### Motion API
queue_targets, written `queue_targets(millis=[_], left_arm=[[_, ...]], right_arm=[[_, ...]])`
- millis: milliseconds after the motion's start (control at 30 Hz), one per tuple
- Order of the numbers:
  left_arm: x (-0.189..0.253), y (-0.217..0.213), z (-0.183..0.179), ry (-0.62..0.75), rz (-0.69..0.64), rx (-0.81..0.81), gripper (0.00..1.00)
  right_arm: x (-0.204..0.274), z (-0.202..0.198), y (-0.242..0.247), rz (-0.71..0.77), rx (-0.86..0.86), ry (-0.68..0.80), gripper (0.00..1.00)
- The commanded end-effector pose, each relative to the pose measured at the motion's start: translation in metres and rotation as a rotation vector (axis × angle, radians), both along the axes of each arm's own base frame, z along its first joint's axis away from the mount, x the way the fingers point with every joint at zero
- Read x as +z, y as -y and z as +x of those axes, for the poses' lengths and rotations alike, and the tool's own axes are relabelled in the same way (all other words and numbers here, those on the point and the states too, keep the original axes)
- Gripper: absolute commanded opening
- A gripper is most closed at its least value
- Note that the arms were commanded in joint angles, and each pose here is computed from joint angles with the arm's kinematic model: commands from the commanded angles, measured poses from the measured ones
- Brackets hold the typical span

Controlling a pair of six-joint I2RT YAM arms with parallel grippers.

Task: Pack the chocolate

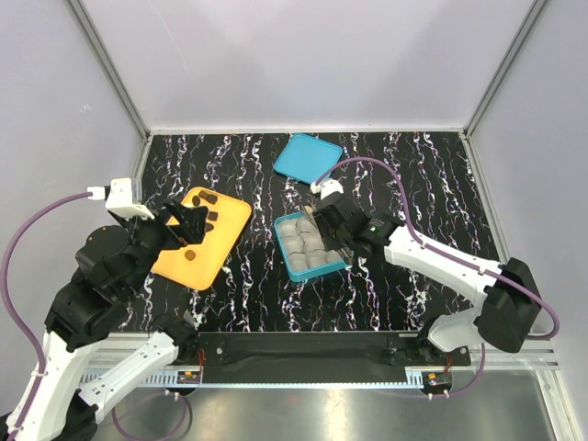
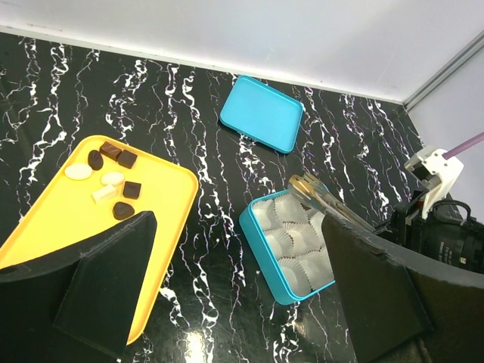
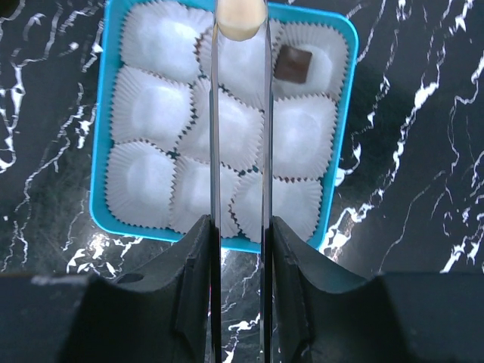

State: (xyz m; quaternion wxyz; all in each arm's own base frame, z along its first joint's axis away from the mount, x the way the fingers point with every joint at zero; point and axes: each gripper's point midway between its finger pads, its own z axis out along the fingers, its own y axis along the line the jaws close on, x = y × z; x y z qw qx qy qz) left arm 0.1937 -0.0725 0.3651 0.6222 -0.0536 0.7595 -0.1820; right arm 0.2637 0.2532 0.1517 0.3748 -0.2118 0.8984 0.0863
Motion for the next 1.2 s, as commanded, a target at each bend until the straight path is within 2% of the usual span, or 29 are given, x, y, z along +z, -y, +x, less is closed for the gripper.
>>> queue_targets(millis=[0, 300, 500, 900, 1167], left_arm=[[0.013, 0.006, 0.002, 0.042, -0.040, -0.019, 0.99], [0.013, 0.003, 0.001, 0.039, -0.028, -0.012, 0.99], [0.012, 0.005, 0.002, 0.037, -0.026, -0.014, 0.99], [0.010, 0.004, 0.002, 0.033, -0.024, -0.014, 0.99], [0.009, 0.004, 0.003, 0.030, -0.015, -0.015, 0.99]], right_arm=[[-0.001, 0.006, 0.010, 0.000, -0.068, 0.005, 0.33], [-0.016, 0.004, 0.008, -0.002, -0.071, -0.041, 0.35], [-0.019, 0.004, 0.007, -0.012, -0.073, -0.049, 0.41], [-0.001, 0.011, 0.006, -0.003, -0.075, -0.010, 0.50], [0.020, 0.017, 0.001, 0.018, -0.075, 0.016, 0.50]])
